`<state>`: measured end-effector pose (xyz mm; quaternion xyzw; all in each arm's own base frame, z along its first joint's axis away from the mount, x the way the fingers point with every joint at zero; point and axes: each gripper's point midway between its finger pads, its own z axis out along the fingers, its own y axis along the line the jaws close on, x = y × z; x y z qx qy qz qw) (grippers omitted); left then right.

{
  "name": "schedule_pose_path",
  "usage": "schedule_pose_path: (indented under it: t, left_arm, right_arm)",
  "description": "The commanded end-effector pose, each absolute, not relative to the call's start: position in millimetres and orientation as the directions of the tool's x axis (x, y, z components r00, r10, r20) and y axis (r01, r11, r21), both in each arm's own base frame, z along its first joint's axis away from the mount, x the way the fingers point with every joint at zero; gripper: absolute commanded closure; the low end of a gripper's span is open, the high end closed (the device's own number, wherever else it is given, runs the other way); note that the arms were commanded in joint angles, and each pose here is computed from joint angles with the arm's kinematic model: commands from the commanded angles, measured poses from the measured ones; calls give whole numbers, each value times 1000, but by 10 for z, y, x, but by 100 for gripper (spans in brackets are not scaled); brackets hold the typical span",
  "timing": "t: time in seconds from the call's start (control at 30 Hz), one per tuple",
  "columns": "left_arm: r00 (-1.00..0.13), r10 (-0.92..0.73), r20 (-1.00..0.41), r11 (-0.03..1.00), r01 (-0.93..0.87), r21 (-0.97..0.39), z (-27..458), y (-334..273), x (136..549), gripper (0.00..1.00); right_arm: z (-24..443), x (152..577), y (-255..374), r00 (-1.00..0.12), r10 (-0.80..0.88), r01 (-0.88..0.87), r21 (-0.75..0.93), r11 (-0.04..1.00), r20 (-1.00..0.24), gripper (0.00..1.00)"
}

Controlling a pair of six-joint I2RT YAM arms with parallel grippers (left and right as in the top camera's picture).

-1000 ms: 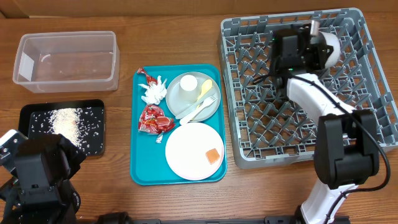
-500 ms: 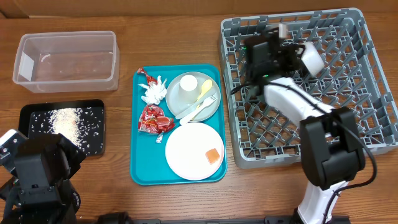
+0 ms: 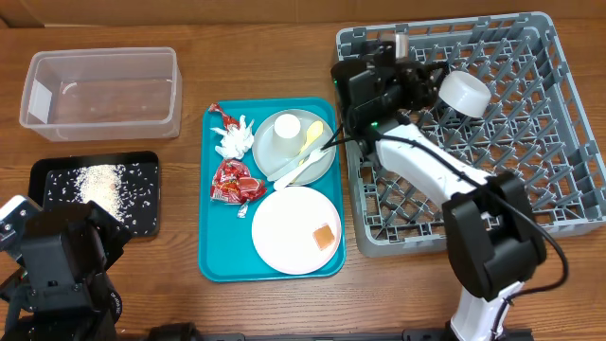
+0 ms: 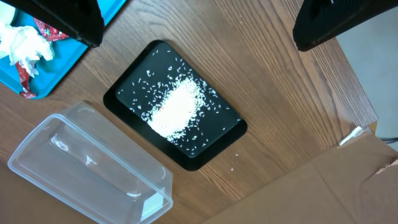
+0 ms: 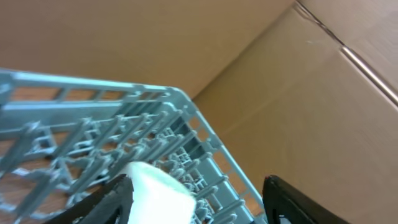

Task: Sort waste into correct bins and load items into the dishwasher rack
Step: 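Lower the bowl upside down into the rack and open the right gripper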

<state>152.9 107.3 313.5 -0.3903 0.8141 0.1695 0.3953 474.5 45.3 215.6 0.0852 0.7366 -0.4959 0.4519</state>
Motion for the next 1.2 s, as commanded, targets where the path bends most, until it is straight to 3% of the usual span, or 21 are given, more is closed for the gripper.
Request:
schedule_pose_path:
  t: [0.0, 0.17, 0.3, 0.37, 0.43, 0.5, 0.7, 0.77, 0.83, 0.9, 1.03, 1.17]
  left_arm:
    - [-364, -512, -779, 634, -771, -56, 3169, 1065, 1535, 0]
    - [-364, -512, -779, 634, -771, -56, 3169, 1065, 1535, 0]
    - [-363, -512, -779, 634, -771, -57, 3170, 1065, 1535, 0]
    - [-365, -512, -778, 635, -770, -57, 3167, 1061, 1536, 0]
    - [-369, -517, -772, 642, -764, -65, 3158, 1040, 1548, 0]
    - [-372, -520, -769, 647, -760, -70, 3152, 1027, 1554, 0]
    - [-385, -522, -761, 648, -759, -60, 3124, 1020, 1529, 0]
    - [-386, -524, -759, 649, -758, -62, 3122, 1015, 1530, 0]
    - [-390, -528, -755, 655, -752, -70, 3114, 996, 1540, 0]
    - [-392, -529, -753, 658, -749, -72, 3110, 987, 1544, 0]
    - [-392, -529, -752, 658, -750, -72, 3109, 987, 1543, 0]
    - [-393, -530, -752, 658, -749, -72, 3109, 986, 1544, 0]
  right_arm:
    - [2818, 4589, 143, -464, -230, 712, -515, 477, -855, 29]
    - [3094, 4535, -171, -436, -196, 717, -471, 514, -878, 22]
    - [2790, 4644, -120, -499, -148, 508, -427, 748, -854, 9]
    - [2448, 4695, 119, -563, -72, 317, -296, 901, -823, 1]
    - [2183, 4696, 411, -634, -38, 117, -144, 983, -773, 0]
    - [2100, 4677, 503, -661, 1, 52, -45, 998, -750, 0]
    - [2318, 4694, 24, -640, 216, 201, 110, 973, -738, 1]
    - [2437, 4709, -226, -615, 246, 249, 112, 962, -749, 18]
    - [2498, 4710, -484, -591, 284, 292, 128, 948, -755, 51]
    - [2477, 4704, -629, -589, 319, 295, 170, 940, -743, 73]
    - [2336, 4742, -715, -610, 363, 269, 246, 931, -704, 96]
    - [1977, 4839, -673, -664, 376, 270, 262, 927, -646, 96]
